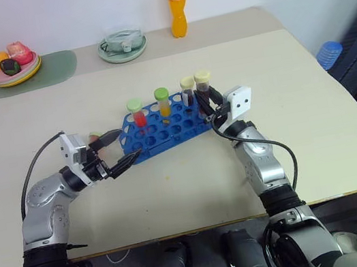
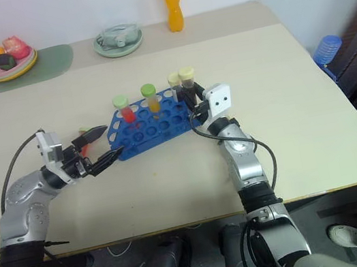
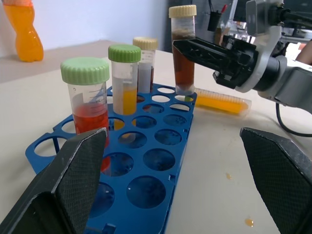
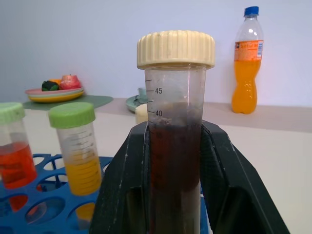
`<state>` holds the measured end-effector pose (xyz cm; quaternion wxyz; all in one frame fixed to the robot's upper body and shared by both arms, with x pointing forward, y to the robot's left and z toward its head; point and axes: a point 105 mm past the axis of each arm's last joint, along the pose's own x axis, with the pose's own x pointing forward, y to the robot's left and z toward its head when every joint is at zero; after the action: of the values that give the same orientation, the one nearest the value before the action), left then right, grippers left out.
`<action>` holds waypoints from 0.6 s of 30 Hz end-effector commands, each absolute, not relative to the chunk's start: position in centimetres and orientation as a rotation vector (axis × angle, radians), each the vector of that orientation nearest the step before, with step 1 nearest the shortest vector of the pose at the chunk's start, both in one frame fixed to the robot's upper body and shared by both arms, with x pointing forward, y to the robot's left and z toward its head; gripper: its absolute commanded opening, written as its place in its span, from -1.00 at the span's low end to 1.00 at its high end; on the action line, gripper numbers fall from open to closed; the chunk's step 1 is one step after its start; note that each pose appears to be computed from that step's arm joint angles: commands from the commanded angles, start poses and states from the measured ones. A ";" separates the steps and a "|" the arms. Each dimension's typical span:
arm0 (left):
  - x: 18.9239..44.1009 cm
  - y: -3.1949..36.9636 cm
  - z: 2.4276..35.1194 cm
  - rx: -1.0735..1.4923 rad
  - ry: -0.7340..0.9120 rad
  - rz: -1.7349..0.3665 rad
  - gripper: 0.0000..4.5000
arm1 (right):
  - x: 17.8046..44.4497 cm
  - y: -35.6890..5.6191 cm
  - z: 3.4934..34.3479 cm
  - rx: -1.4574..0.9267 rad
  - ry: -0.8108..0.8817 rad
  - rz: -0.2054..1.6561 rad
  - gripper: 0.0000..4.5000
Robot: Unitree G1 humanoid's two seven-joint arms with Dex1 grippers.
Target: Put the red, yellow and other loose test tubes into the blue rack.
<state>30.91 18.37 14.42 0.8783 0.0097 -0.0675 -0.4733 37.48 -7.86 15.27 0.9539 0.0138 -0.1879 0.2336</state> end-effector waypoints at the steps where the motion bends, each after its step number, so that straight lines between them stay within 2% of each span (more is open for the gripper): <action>1: 30.6 18.5 15.4 0.048 -0.173 -0.993 1.00 | 36.9 -6.9 15.4 -0.014 -0.409 0.519 -0.67; 18: 30.3 17.4 15.8 0.039 -0.171 -1.007 1.00 | 37.8 -6.2 14.3 0.015 -0.394 0.514 -0.67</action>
<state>30.58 17.57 15.08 0.8753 0.0146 -0.0689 -0.4785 37.68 -6.76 13.59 0.9514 0.0004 -0.1799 0.2499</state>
